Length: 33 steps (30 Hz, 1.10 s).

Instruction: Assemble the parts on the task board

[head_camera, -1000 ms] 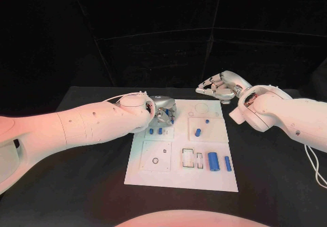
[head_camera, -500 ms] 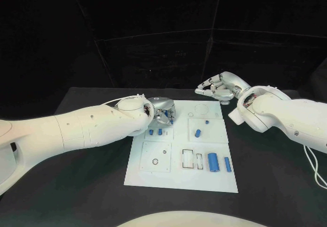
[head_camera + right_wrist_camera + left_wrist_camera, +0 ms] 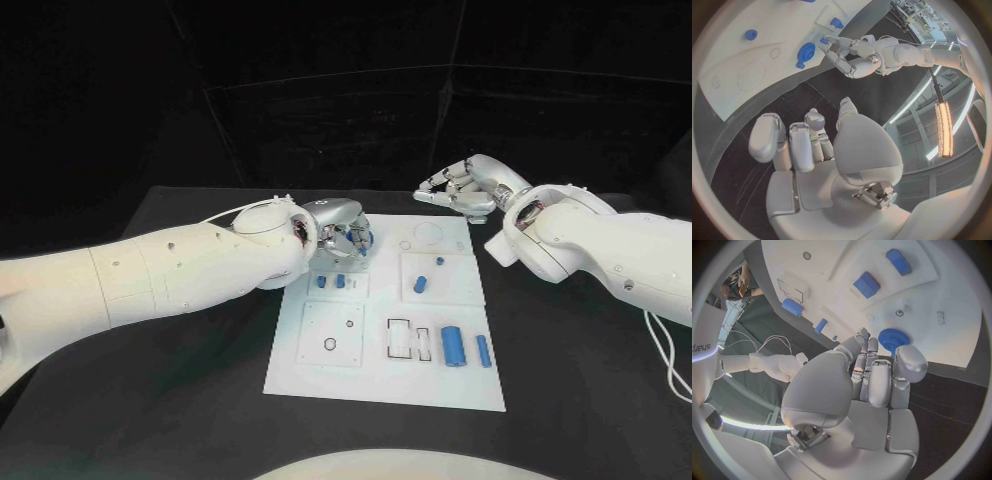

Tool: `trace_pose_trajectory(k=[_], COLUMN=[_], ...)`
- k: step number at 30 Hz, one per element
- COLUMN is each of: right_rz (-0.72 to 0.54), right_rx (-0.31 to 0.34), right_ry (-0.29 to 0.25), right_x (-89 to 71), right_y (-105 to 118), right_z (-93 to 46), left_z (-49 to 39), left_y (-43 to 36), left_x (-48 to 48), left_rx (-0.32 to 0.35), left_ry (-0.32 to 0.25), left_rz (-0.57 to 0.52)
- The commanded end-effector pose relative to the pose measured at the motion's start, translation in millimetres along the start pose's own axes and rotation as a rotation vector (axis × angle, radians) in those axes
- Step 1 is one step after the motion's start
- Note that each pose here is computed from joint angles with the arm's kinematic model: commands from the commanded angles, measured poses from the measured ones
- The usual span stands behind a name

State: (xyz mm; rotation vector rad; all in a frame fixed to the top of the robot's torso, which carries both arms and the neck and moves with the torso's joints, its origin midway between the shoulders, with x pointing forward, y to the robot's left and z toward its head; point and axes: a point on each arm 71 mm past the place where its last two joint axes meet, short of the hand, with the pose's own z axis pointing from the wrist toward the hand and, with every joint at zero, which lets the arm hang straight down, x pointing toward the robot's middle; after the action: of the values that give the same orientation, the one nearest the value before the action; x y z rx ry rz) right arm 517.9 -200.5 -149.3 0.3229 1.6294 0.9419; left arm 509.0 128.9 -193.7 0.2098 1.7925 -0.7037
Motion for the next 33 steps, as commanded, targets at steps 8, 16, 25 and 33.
trace_pose_trajectory(k=[8,16,25,33], right_rz=[0.002,0.001,0.001,0.001], right_rx=[-0.007,-0.006,-0.005,-0.005], right_ry=[0.004,0.004,0.005,0.004], right_x=[-0.9,-1.0,-1.1,-1.4], right_y=[1,0,0,0], right_z=[-0.6,-0.6,-0.8,-1.1], left_z=[-16.2,-21.1,-19.9,-20.0], left_y=[20.4,30.0,36.0,39.4], left_x=[-9.9,-7.8,-4.4,-4.1], left_rx=[-0.083,-0.116,-0.141,-0.157], left_ry=[0.02,0.076,0.1,0.104], left_rz=[-0.039,-0.033,-0.029,-0.028])
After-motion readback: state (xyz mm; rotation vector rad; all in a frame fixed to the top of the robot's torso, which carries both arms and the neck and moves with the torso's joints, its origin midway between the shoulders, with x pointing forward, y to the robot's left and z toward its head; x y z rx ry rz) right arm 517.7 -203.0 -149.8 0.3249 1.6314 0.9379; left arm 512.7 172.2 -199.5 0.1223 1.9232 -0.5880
